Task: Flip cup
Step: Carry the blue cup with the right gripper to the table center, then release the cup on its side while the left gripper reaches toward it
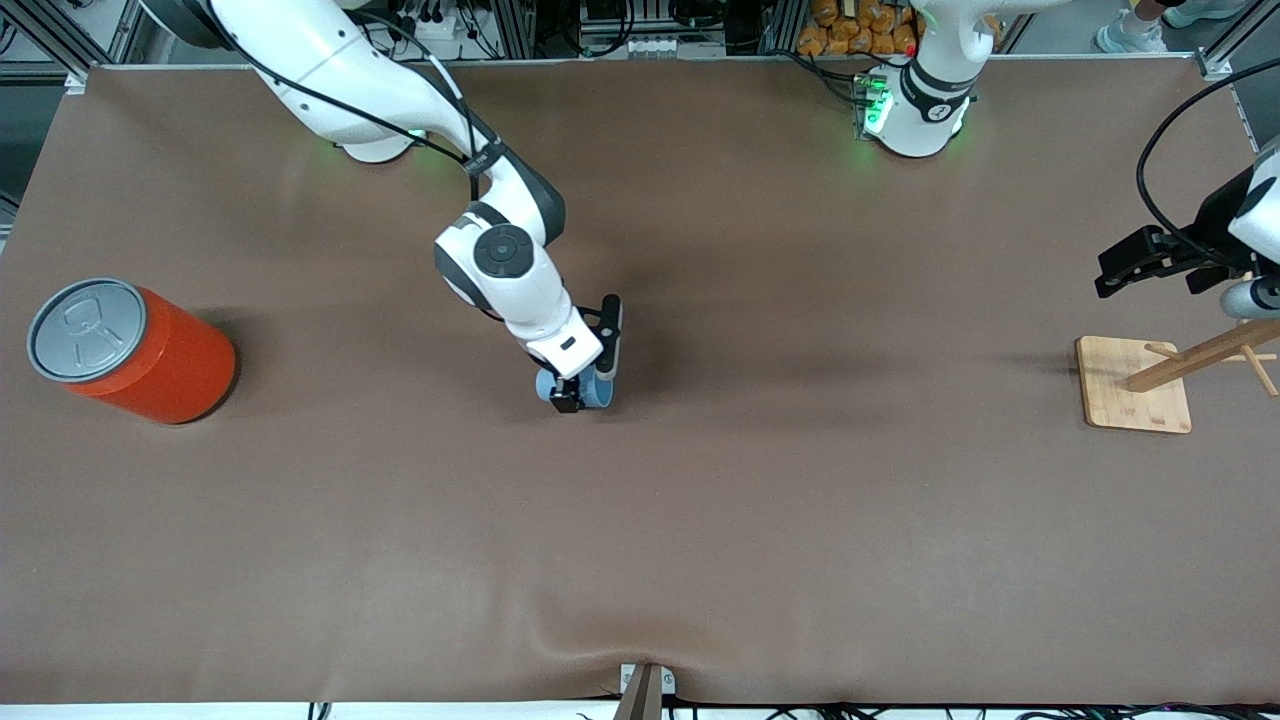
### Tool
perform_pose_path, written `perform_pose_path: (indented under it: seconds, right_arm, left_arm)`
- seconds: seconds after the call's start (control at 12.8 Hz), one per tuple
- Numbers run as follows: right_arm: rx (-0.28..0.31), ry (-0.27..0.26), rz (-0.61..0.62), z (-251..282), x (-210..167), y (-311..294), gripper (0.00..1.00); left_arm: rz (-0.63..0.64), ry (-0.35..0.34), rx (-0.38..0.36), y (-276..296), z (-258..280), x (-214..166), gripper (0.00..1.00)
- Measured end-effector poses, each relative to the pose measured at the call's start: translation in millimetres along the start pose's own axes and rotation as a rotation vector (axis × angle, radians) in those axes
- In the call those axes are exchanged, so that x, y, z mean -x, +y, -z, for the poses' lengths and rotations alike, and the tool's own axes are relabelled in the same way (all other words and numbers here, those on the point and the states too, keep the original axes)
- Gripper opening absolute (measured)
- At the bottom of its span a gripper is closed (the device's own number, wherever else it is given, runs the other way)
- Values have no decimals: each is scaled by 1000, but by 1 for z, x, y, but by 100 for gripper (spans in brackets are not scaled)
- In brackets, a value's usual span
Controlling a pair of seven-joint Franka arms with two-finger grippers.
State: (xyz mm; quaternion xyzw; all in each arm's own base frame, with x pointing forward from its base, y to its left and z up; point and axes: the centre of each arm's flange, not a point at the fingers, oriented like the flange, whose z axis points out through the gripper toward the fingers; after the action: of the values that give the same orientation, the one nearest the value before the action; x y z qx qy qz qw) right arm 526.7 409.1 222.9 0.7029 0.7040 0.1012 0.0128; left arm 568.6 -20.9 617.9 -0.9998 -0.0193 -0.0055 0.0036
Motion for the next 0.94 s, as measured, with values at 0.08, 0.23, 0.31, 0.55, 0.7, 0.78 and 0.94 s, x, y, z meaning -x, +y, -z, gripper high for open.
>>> perform_pose_path:
  seconds: [0.08, 0.23, 0.31, 0.55, 0.7, 0.78, 0.94]
  right_arm:
    - [12, -5, 31, -6, -2, -1, 86]
    - [28, -9, 51, -7, -3, 2, 100]
    - [35, -8, 52, -5, -4, 5, 100]
    - [54, -32, 14, 16, 1, 21, 100]
    - [65, -80, -66, 50, 15, 42, 100]
    - [62, -95, -124, 71, 25, 53, 100]
    - [36, -109, -257, 113, 57, 77, 100]
  left_arm:
    - [-1, 1, 0, 1, 1, 0, 100]
    - [-5, -6, 0, 3, 0, 1, 100]
    - [-7, -12, -1, 4, 0, 2, 100]
    - [-17, -28, -2, 9, -3, 3, 100]
    - [-43, -46, 3, 24, -11, 3, 100]
    - [-60, -62, 16, 35, -19, 0, 100]
    - [-83, -109, 86, 58, -41, -6, 100]
